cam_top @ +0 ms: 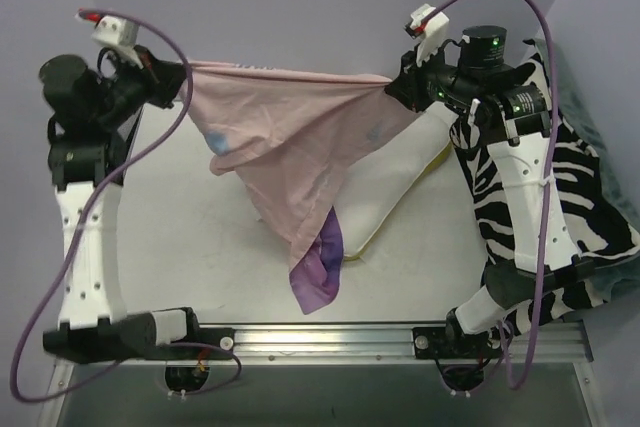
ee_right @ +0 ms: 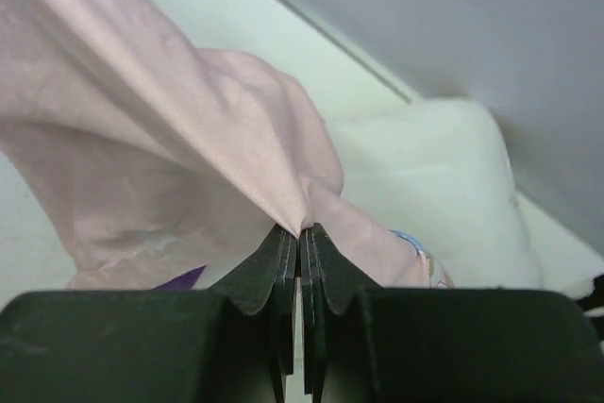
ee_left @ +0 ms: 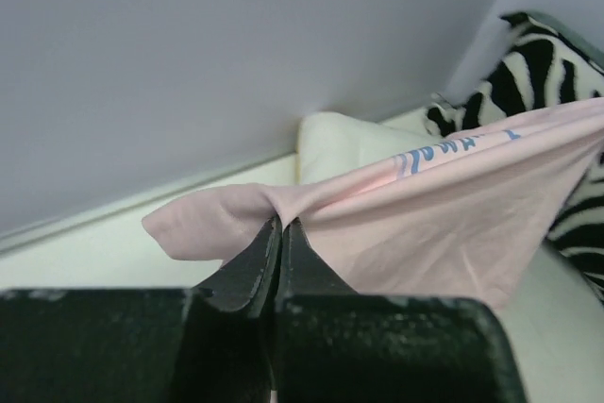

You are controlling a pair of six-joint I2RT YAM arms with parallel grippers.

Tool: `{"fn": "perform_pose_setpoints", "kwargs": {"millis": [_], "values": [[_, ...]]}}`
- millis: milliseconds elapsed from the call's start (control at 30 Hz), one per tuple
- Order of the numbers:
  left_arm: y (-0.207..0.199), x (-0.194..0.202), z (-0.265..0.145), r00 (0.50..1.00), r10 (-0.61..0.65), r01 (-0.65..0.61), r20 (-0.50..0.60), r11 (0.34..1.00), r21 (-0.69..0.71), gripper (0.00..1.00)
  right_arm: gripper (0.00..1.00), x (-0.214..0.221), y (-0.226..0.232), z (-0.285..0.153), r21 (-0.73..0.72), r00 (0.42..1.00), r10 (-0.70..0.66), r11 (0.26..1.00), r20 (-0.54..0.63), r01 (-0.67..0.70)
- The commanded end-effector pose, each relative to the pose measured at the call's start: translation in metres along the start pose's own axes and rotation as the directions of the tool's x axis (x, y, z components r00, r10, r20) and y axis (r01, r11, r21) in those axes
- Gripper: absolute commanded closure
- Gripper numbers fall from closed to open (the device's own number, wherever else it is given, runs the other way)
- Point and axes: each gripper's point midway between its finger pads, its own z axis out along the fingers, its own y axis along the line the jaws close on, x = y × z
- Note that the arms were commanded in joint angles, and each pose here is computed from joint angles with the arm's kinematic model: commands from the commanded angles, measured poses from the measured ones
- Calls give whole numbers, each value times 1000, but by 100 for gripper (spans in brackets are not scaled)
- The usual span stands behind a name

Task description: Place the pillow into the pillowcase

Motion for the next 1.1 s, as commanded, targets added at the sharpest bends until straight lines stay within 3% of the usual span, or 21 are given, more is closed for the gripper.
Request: {"fn": "perform_pose_setpoints", "kwargs": {"millis": [0,100,233,300,500,567,767,933,1000,1067], "values": [[16,-45,-91,967,229,-175,110,913,-369,100,100,-33,-4,-15,104,987,-157,983,17,154],[-14,-60,-159,934,323,-207,155,839,-503,100,100,-74,6,-28,160,963,-241,962,125,220],[-38,-68,-244,900,406,-191,161,697,-691,100,100,-121,45,-65,198,887,-346,934,306,296],[-60,-78,-280,871,451,-178,195,659,-731,100,100,-141,54,-84,231,840,-379,923,388,309],[-83,-87,-335,838,515,-164,180,554,-816,100,100,-184,79,-137,304,702,-456,890,548,340],[-81,-86,-338,838,523,-177,155,530,-829,100,100,-194,89,-139,319,655,-493,870,573,375],[-14,-59,-297,880,475,-237,4,447,-862,100,100,-184,96,-58,310,649,-547,836,529,452],[59,-20,-226,889,448,-308,-97,428,-850,100,100,-162,79,72,319,707,-568,822,421,471],[102,18,-192,906,387,-342,-172,429,-836,100,100,-160,65,126,365,719,-575,813,389,453],[137,26,-179,919,364,-307,-150,422,-853,100,100,-170,52,156,436,692,-599,790,403,430]]}}
